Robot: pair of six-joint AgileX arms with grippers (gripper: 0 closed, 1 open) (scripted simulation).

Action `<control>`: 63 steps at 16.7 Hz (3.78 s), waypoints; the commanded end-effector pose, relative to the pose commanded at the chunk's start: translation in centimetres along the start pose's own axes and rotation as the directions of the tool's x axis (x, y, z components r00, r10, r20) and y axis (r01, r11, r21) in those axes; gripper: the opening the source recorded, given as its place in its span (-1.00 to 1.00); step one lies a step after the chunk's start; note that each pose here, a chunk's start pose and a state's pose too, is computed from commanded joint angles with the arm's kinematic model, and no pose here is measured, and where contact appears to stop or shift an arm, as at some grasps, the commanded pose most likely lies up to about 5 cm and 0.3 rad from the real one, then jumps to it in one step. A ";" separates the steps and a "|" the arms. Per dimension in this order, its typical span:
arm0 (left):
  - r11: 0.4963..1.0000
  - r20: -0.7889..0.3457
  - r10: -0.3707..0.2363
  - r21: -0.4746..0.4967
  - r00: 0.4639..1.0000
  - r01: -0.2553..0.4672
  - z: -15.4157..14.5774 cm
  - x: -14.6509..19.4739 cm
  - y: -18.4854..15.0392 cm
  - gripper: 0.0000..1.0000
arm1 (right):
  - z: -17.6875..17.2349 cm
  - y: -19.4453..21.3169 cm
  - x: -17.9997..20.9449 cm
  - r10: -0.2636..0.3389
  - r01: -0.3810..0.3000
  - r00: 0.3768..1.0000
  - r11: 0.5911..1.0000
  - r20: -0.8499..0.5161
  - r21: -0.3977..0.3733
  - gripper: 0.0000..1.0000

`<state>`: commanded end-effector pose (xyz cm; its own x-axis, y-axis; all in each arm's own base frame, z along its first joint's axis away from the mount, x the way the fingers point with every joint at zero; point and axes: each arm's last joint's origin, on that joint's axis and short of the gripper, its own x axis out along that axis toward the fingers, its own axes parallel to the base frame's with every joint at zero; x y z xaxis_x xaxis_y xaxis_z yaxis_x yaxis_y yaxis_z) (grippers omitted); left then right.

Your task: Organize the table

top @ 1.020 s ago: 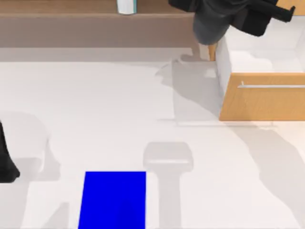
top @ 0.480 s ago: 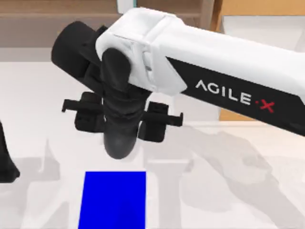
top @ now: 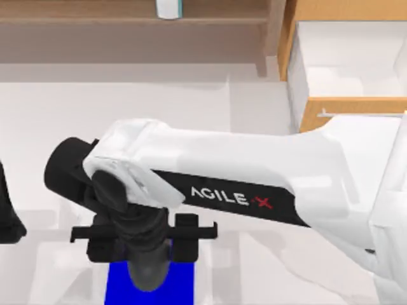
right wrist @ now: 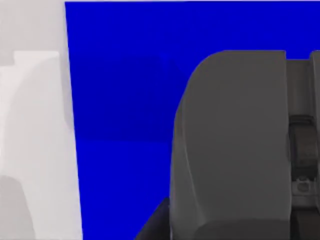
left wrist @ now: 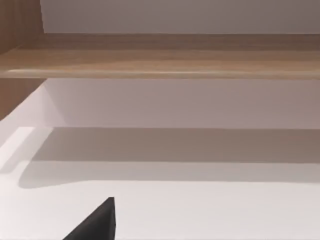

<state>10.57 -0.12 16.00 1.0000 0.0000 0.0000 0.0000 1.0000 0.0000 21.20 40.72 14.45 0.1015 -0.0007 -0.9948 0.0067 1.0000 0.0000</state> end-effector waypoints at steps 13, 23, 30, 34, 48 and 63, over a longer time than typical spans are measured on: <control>1.000 0.000 0.000 0.000 1.000 0.000 0.0 0.0 0.0 1.00 | 1.5 -1.5 -4.8 0.088 -0.087 0.996 0.992 -0.009 0.091 -1.00; 1.000 0.000 0.000 0.000 1.000 0.000 0.0 0.0 0.0 1.00 | 1.3 -3.0 -8.1 0.099 -0.101 0.995 0.989 0.030 0.104 -1.00; 1.000 0.000 0.000 0.000 1.000 0.000 0.0 0.0 0.0 1.00 | 0.8 -0.8 -3.6 0.092 -0.091 0.996 0.994 -0.009 0.062 -1.00; 1.000 0.000 0.000 0.000 1.000 0.000 0.0 0.0 0.0 1.00 | 0.2 0.2 -0.5 0.041 -0.041 0.999 0.999 0.006 0.013 -1.00; 1.000 0.000 0.000 0.000 1.000 0.000 0.0 0.0 0.0 1.00 | 0.0 0.0 1.0 0.000 0.000 1.000 1.000 0.000 0.000 0.06; 1.000 0.000 0.000 0.000 1.000 0.000 0.0 0.0 0.0 1.00 | 0.1 -0.1 1.0 0.000 0.000 1.000 1.000 0.000 0.003 1.00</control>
<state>10.57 -0.12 16.00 1.0000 0.0000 0.0000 0.0000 1.0000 0.0000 21.41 40.67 13.48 0.1017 -0.0004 -0.9948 0.0097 1.0000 0.0006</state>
